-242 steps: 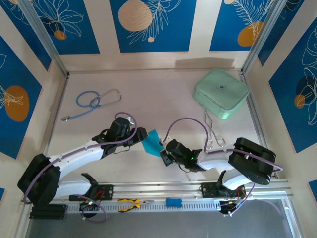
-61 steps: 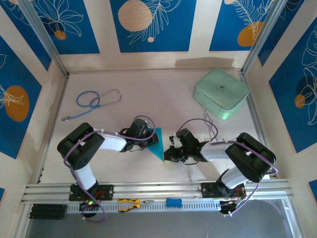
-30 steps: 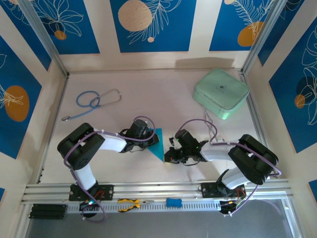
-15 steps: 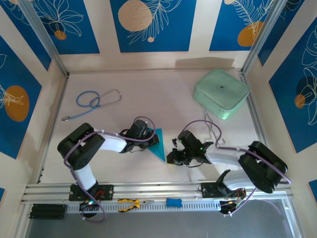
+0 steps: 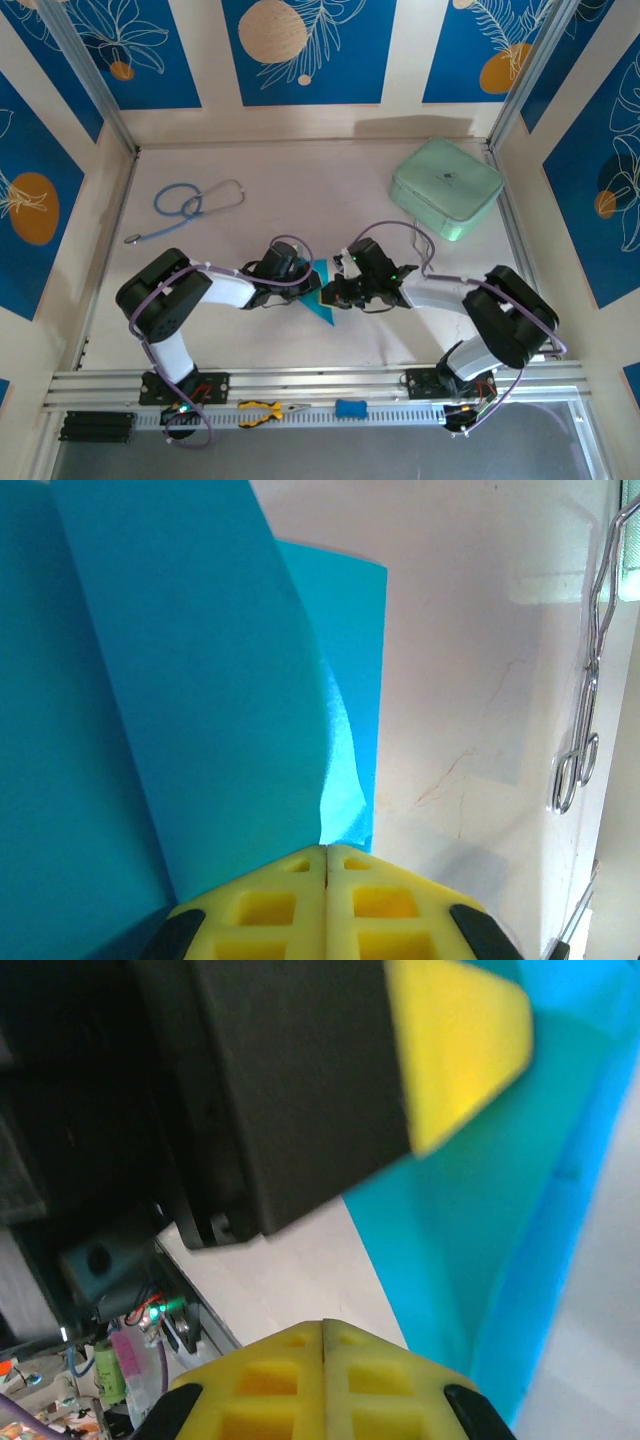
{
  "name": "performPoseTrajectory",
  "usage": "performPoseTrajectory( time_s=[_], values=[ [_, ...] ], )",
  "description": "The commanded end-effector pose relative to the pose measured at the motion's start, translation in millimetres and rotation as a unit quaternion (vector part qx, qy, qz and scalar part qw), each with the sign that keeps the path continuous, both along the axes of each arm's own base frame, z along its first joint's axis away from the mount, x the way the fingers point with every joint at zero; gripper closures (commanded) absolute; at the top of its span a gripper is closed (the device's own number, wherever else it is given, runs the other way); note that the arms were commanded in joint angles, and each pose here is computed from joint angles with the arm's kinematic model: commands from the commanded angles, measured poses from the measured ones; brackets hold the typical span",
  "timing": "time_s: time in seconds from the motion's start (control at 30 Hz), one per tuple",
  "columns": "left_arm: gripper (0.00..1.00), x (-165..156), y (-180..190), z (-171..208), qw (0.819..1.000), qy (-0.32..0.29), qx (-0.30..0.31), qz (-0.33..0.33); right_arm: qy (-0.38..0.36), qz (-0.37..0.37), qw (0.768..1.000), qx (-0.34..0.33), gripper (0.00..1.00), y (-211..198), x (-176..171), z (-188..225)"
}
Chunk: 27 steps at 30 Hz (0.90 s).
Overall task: Fold a paper plane with a square sheet of paper (pick it up from the middle)
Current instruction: Fourth fold the wing at the center of the table.
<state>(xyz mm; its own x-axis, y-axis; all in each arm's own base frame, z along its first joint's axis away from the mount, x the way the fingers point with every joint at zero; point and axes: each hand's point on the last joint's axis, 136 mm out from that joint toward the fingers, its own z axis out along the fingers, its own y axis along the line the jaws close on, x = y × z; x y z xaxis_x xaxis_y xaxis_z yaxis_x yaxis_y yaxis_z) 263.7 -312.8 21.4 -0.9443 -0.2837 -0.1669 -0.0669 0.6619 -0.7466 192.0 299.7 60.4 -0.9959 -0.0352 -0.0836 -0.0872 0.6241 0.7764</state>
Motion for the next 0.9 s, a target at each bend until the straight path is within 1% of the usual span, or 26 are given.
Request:
performPoseTrajectory(
  time_s=[0.0,0.17,0.43,0.63,0.87],
  values=[
    [0.93,-9.4,15.2,-25.1,0.999,0.025,0.038,0.008,0.002,0.019,1.000,0.010,0.95,15.1,2.7,2.1],
    [0.93,-9.6,14.5,-24.7,0.999,0.024,0.036,0.007,0.021,0.016,0.999,-0.019,0.95,13.2,3.0,-20.3],
    [0.93,-9.2,14.8,-25.6,0.999,0.024,0.037,0.008,0.049,0.015,0.997,-0.058,0.95,-6.0,-22.1,-54.5],
    [0.93,-10.2,17.7,-28.5,0.999,0.027,0.042,0.012,0.063,0.012,0.996,-0.065,0.95,-16.5,-37.8,-66.4],
    [0.93,-11.9,21.0,-32.6,0.998,0.030,0.048,0.016,0.066,0.005,0.996,-0.064,0.95,-25.0,-46.1,-69.3]
  ],
)
